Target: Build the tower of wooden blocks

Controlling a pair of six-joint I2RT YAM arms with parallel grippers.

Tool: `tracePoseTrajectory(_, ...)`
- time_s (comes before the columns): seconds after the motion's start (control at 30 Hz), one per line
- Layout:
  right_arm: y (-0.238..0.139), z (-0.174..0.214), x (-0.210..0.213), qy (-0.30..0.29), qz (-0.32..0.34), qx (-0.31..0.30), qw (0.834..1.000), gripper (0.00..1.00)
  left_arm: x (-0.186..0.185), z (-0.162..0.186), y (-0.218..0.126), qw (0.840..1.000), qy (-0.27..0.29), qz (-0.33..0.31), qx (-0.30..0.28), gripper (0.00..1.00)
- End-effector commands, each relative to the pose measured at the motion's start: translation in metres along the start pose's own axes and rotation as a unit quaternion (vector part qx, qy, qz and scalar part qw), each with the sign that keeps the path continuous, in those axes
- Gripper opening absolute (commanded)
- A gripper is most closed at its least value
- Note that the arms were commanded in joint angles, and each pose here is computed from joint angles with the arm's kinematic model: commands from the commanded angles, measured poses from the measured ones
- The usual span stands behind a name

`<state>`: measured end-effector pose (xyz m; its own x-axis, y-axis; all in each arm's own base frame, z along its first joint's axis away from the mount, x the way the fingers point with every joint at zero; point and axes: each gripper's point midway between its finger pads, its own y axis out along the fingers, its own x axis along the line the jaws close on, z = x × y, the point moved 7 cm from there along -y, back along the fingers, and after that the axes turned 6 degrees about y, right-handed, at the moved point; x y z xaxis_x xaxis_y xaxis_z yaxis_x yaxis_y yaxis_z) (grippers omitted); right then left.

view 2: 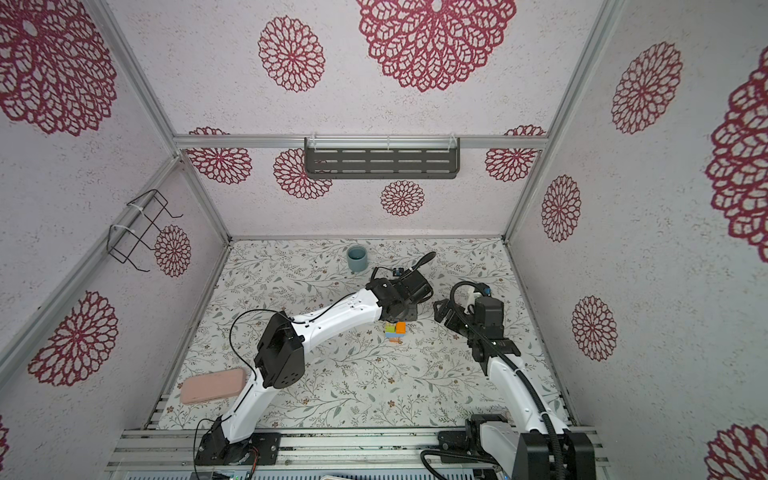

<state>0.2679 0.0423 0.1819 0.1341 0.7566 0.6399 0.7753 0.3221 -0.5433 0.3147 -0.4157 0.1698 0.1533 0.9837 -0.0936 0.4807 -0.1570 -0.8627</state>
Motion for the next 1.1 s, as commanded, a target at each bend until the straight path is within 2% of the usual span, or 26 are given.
tracePoseTrajectory(0.0,-0.002,-0.001,0.002,0.001,-0.013,-0.011,1.0,0.99,-0.003,0.003,0.007,1.0,-0.009,0.0,0.001,0.27)
tracePoseTrajectory(0.13,-0.002,-0.001,0.002,0.001,-0.014,-0.011,1.0,0.99,-0.003,0.002,0.006,1.0,-0.01,0.001,-0.001,0.32)
tracePoseTrajectory(0.3,-0.001,-0.001,0.001,0.001,-0.014,-0.01,1.0,0.99,-0.003,0.001,0.005,1.0,-0.008,0.0,-0.004,0.48)
tracePoseTrajectory(0.57,-0.001,-0.001,0.001,0.001,-0.011,-0.01,1.0,0.99,-0.002,-0.008,-0.009,1.0,-0.008,0.002,-0.023,0.5)
tracePoseTrajectory(0.87,0.004,-0.003,0.001,-0.018,0.005,0.011,1.0,0.99,0.014,-0.039,-0.061,0.996,-0.013,0.002,-0.084,0.55)
tracePoseTrajectory(1.07,0.018,0.0,-0.005,-0.03,0.032,0.039,0.998,0.99,0.041,-0.048,-0.091,0.994,-0.021,0.003,-0.11,0.61)
